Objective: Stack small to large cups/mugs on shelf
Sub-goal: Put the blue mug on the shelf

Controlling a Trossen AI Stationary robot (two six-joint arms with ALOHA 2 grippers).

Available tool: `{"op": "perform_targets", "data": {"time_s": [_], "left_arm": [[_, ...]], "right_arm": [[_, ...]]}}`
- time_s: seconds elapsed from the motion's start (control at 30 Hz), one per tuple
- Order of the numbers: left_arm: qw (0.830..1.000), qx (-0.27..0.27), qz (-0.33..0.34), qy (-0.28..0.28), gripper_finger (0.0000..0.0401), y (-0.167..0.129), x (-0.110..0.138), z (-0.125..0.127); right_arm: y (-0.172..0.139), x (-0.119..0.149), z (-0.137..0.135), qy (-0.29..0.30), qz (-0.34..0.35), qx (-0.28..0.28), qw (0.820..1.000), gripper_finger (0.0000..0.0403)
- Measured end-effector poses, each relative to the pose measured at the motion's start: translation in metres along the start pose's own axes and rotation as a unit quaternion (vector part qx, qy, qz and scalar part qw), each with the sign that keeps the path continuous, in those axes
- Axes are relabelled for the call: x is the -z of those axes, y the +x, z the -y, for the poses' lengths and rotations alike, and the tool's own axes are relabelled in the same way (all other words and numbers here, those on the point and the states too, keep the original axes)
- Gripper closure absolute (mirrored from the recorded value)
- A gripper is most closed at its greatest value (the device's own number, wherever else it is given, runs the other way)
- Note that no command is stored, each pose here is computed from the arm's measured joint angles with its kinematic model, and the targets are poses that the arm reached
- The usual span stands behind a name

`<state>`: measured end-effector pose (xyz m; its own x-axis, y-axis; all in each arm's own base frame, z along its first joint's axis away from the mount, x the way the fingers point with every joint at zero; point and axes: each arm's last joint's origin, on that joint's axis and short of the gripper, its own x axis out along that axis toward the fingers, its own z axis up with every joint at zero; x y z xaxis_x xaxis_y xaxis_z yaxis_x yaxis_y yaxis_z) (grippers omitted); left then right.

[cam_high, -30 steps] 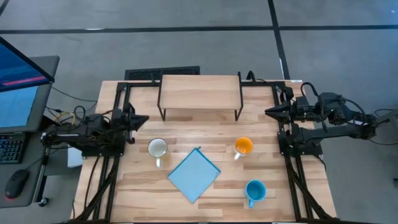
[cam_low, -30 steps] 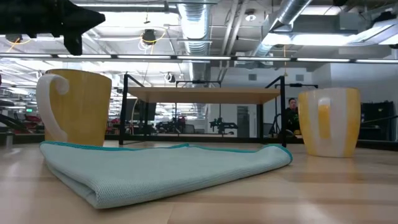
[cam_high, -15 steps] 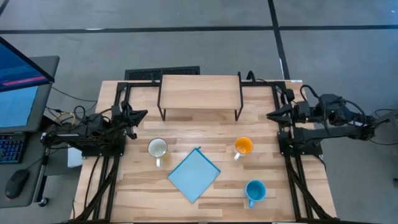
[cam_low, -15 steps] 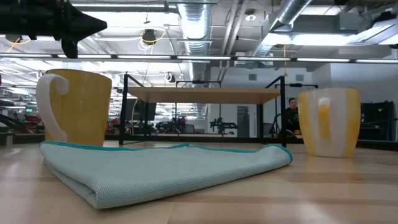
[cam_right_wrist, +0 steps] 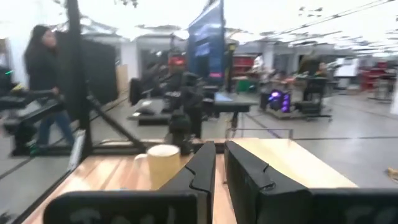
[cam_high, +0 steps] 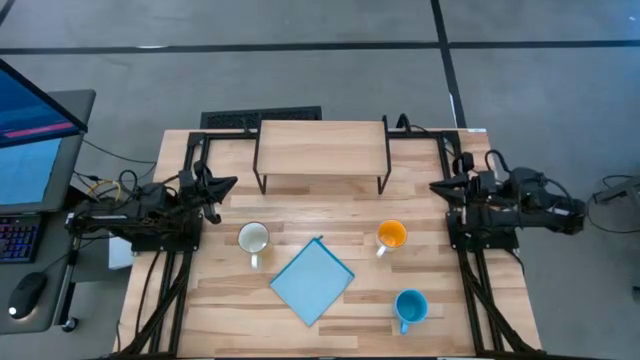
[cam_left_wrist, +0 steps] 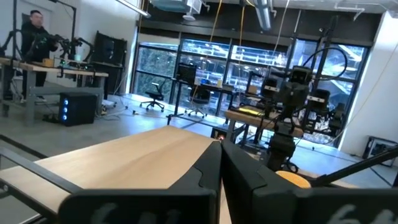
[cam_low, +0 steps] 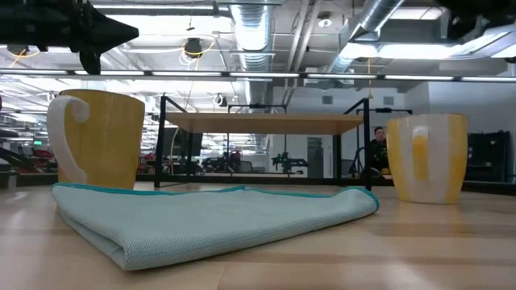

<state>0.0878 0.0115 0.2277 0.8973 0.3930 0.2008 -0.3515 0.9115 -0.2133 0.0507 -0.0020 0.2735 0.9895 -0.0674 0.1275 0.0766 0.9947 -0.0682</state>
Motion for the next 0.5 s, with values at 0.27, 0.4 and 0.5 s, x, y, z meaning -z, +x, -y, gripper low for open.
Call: {"op": "perform_targets", "data": {"time_s": [0.27,0.4,0.5], "left_arm": [[0.999,-0.003,-0.011,0.034,0.0401,0.0,0.002,0.0],[0.998,-0.004,-0.028,0.055,0.0401,0.0,0.005,-0.001],[0.998,-0.006,-0.044,0.046,0.0401,0.0,0.009,-0.001]], "right_arm": [[0.015,0.034,-0.003,0.024,-0.049,0.008,0.999,0.0343],[0.019,0.046,-0.003,0.031,-0.04,0.023,0.998,0.0343],[0.021,0.053,-0.003,0.032,-0.026,0.035,0.999,0.0343]]}}
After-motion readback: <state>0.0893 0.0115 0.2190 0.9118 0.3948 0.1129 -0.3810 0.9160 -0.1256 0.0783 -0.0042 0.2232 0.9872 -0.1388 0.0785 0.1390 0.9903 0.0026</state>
